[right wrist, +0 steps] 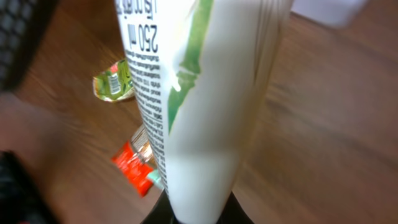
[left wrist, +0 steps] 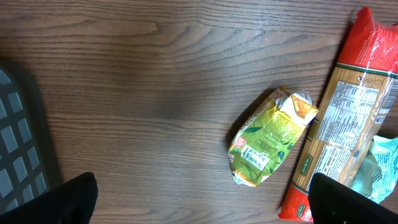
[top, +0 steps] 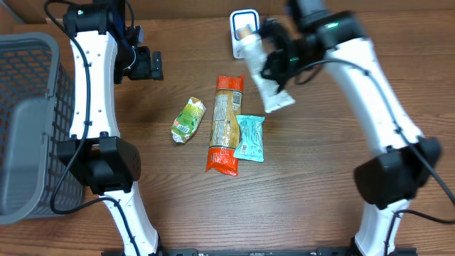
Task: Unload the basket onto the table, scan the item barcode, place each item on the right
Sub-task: 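Carry the tube right and lay it on the table's right side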
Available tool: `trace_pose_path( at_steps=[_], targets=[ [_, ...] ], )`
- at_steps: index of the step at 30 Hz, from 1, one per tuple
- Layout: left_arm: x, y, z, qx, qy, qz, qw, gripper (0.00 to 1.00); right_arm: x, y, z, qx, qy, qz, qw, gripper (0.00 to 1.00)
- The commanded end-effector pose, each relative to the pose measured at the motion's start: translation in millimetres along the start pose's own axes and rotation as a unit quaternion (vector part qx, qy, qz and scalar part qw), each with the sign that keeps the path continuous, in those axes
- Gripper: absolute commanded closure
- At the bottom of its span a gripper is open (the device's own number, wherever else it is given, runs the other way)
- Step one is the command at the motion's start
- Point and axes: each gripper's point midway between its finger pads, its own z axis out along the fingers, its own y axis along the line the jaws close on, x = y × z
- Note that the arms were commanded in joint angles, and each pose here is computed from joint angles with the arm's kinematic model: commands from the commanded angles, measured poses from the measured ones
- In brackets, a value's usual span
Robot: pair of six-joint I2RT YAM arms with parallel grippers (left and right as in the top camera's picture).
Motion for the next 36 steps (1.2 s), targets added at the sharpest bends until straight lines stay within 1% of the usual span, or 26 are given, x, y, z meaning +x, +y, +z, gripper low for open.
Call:
trace_pose_path(
  at_steps=[1,3,4,6,7,8,9,10,12,13,15,19,24,25,26,32,36],
  targets=[
    [0.1,0.3,4.2,-0.003,0.005,0.01,1.0,0.0,-2.0,-28.6,-56.5,-0.028,-0.063,0.118,0.991,0.96],
    [0.1,0.3,4.2,-0.003,0.005,0.01,1.0,0.0,6.9,-61.8,-59.7,-0.017,-0.068,0.191,0.979,0.96],
    [0.1,0.3,4.2,-0.003,0.005,0.01,1.0,0.0,17.0,-92.7,-59.7,-0.003,-0.073,0.261,0.962,0.96],
    [0.1,0.3,4.2,-0.003,0.005,0.01,1.0,0.0,32.3,-128.8,-57.0,0.016,-0.081,0.343,0.936,0.96],
    [0.1,0.3,4.2,-0.003,0.005,0.01,1.0,0.0,44.3,-152.8,-52.7,0.024,-0.089,0.402,0.911,0.96],
    [0.1,0.3,4.2,-0.003,0.005,0.01,1.0,0.0,52.5,-169.4,-48.9,0.025,-0.098,0.442,0.891,0.96],
    [0.1,0.3,4.2,-0.003,0.005,0.01,1.0,0.0,59.0,-181.5,-45.0,0.025,-0.105,0.474,0.874,0.96],
    [0.1,0.3,4.2,-0.003,0.005,0.01,1.0,0.01,67.5,-195.8,-38.4,0.024,-0.114,0.519,0.847,0.96],
    [0.1,0.3,4.2,-0.003,0.005,0.01,1.0,0.0,83.0,-213.5,-26.4,0.02,-0.123,0.578,0.807,0.96],
    [0.1,0.3,4.2,-0.003,0.005,0.01,1.0,0.0,92.2,-221.4,-18.3,0.018,-0.126,0.604,0.787,0.96],
    [0.1,0.3,4.2,-0.003,0.005,0.01,1.0,0.01,105.3,-229.9,-5.0,0.014,-0.129,0.64,0.758,0.96],
    [0.1,0.3,4.2,-0.003,0.005,0.01,1.0,0.0,127.6,-240.3,22.1,0.011,-0.138,0.691,0.709,0.96],
    [0.1,0.3,4.2,-0.003,0.005,0.01,1.0,0.0,166.5,-252.3,41.0,0.067,-0.13,0.743,0.653,0.96],
    [0.2,0.3,4.3,-0.003,0.005,0.01,1.0,0.0,175.9,-255.6,42.9,0.085,-0.128,0.75,0.644,0.96],
    [0.1,0.3,4.2,-0.003,0.005,0.01,1.0,0.0,180.2,-258.4,42.8,0.098,-0.129,0.751,0.641,0.96],
    [0.1,0.3,4.2,-0.003,0.005,0.01,1.0,0.0,185.7,-268.9,34.1,0.129,-0.143,0.748,0.635,0.96],
    [0.1,0.3,4.2,-0.003,0.005,0.01,1.0,0.0,191.0,-277.3,24.6,0.149,-0.156,0.753,0.622,0.96]
  ],
)
